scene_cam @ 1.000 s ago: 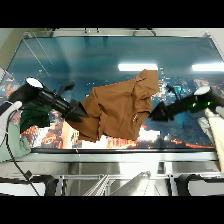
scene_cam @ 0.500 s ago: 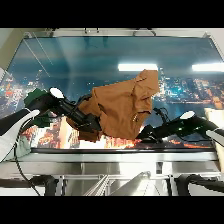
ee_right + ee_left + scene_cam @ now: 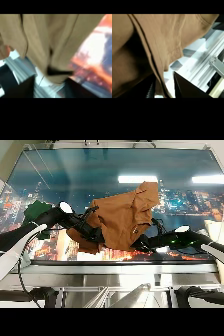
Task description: Fold the shirts.
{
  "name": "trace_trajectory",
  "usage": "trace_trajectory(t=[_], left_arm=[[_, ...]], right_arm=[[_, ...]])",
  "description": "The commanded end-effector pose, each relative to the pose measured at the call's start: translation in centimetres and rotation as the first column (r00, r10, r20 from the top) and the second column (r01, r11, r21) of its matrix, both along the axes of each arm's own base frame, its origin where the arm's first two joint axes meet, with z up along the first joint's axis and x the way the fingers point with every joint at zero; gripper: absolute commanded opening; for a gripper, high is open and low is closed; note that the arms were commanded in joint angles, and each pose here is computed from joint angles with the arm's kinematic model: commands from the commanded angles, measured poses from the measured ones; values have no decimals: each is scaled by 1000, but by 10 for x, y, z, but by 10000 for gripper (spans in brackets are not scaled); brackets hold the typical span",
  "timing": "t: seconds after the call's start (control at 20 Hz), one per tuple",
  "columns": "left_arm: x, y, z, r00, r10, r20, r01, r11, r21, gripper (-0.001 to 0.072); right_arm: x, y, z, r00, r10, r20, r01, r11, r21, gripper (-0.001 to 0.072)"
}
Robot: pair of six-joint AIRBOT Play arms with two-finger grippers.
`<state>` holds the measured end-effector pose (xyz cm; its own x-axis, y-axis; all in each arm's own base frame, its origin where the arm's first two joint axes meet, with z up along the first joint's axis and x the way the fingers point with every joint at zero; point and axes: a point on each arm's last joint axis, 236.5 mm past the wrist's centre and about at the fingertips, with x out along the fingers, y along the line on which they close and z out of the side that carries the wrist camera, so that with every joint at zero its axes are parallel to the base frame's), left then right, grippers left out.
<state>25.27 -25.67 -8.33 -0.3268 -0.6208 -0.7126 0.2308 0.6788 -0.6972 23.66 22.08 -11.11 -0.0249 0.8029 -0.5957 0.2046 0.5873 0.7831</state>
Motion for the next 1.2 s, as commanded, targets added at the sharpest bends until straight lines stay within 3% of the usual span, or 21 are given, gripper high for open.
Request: trace_trajectory(t=[0.0, 0.05, 0.1, 0.2, 0.35, 0.45, 0.55, 0.65, 0.8, 0.9, 1.0, 1.15], left_arm=[[4, -1, -2, 1000, 9, 18, -9, 1000, 5, 148], [5, -2, -2, 1000, 13, 22, -13, 1000, 4, 18], [6, -5, 0, 1000, 23, 20, -23, 1000, -9, 18], [16, -19, 32, 998, 62, 15, -60, 990, -130, 18], [45, -17, 169, 984, 111, 136, -42, 901, -432, 17], [64, 14, 293, 912, 243, 329, 4, 799, -602, 17], [64, 63, 417, 728, 436, 528, 77, 714, -696, 18], [48, 111, 501, 501, 573, 649, 92, 710, -698, 18], [18, 162, 557, 189, 621, 761, -15, 777, -630, 18], [11, 191, 567, 44, 620, 783, -136, 780, -611, 18], [14, 217, 564, -20, 672, 740, -235, 716, -657, 18], [26, 209, 535, 119, 732, 671, -215, 679, -702, 18]], right_arm=[[8, 10, -2, 999, -32, 6, 31, 998, 49, 189], [10, 17, 3, 999, -26, 31, 23, 996, 85, 45], [11, 23, 13, 999, -26, 46, 20, 991, 135, 20], [18, 31, 58, 994, -6, 110, -25, 961, 276, 20], [59, -1, 187, 923, -89, 375, -93, 893, 441, 19], [90, -54, 314, 738, -317, 595, -73, 840, 538, 20], [90, -126, 450, 392, -531, 751, -45, 804, 593, 20], [68, -168, 525, 180, -545, 819, 20, 835, 551, 19], [26, -181, 594, -103, -443, 890, 53, 891, 450, 20], [21, -188, 617, -193, -435, 879, 101, 883, 459, 19], [36, -203, 612, -153, -473, 868, 167, 853, 494, 20], [50, -214, 597, -107, -474, 874, 195, 852, 486, 20]])
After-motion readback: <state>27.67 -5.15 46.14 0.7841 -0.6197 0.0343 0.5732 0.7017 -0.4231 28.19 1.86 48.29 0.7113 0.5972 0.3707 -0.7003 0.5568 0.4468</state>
